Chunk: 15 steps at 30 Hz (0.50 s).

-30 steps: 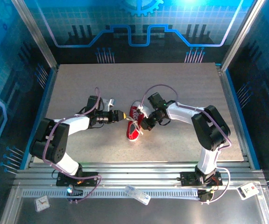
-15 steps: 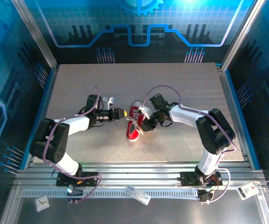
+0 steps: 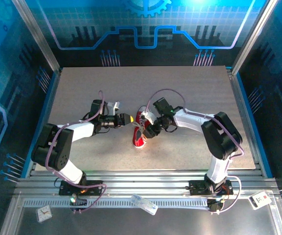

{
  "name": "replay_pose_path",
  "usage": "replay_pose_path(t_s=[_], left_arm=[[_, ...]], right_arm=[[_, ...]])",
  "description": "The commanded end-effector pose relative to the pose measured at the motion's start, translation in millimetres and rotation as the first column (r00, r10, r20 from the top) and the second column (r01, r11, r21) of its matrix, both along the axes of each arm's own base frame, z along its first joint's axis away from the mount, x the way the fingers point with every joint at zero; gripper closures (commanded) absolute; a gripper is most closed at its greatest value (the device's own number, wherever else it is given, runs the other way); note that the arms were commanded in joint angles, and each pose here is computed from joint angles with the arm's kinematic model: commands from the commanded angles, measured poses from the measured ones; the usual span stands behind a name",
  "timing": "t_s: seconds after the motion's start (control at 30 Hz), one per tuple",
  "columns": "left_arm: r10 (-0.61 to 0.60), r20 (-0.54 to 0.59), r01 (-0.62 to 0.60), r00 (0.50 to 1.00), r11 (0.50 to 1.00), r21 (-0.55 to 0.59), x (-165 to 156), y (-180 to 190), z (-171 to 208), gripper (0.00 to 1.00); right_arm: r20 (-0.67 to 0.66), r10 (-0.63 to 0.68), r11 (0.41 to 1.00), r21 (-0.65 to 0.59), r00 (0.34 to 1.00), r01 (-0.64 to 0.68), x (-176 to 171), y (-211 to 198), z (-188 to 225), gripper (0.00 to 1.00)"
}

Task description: Tie the shoes

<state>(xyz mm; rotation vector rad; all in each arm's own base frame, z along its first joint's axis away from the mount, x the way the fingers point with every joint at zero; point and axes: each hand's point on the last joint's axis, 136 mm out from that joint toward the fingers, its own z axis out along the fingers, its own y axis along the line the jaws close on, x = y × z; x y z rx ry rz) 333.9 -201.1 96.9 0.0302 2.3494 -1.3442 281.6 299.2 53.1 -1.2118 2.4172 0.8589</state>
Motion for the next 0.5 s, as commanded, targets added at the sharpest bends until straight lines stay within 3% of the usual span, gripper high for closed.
replay_pose_path(t_s=[0.0,0.07,0.13,0.47], left_arm=[[-0.016,-0.014,0.016,1.000,1.000,-0.018,-4,-1,-3,0.47],[-0.016,-0.014,0.016,1.000,1.000,-0.019,-3,-1,-3,0.47],[-0.015,-0.012,0.014,1.000,1.000,-0.023,-2,-1,-1,0.47],[-0.017,-0.051,0.016,0.999,1.000,-0.019,-1,-11,-10,0.47]], right_arm=[[0.000,0.018,0.999,-0.032,1.000,-0.018,1,4,-8,0.76],[-0.004,0.015,0.999,-0.039,1.000,-0.015,0,2,-10,0.92],[0.011,0.008,0.999,-0.036,1.000,-0.007,-1,-1,-7,1.00],[0.044,-0.021,1.000,-0.022,0.999,0.022,-4,-12,3,1.00]])
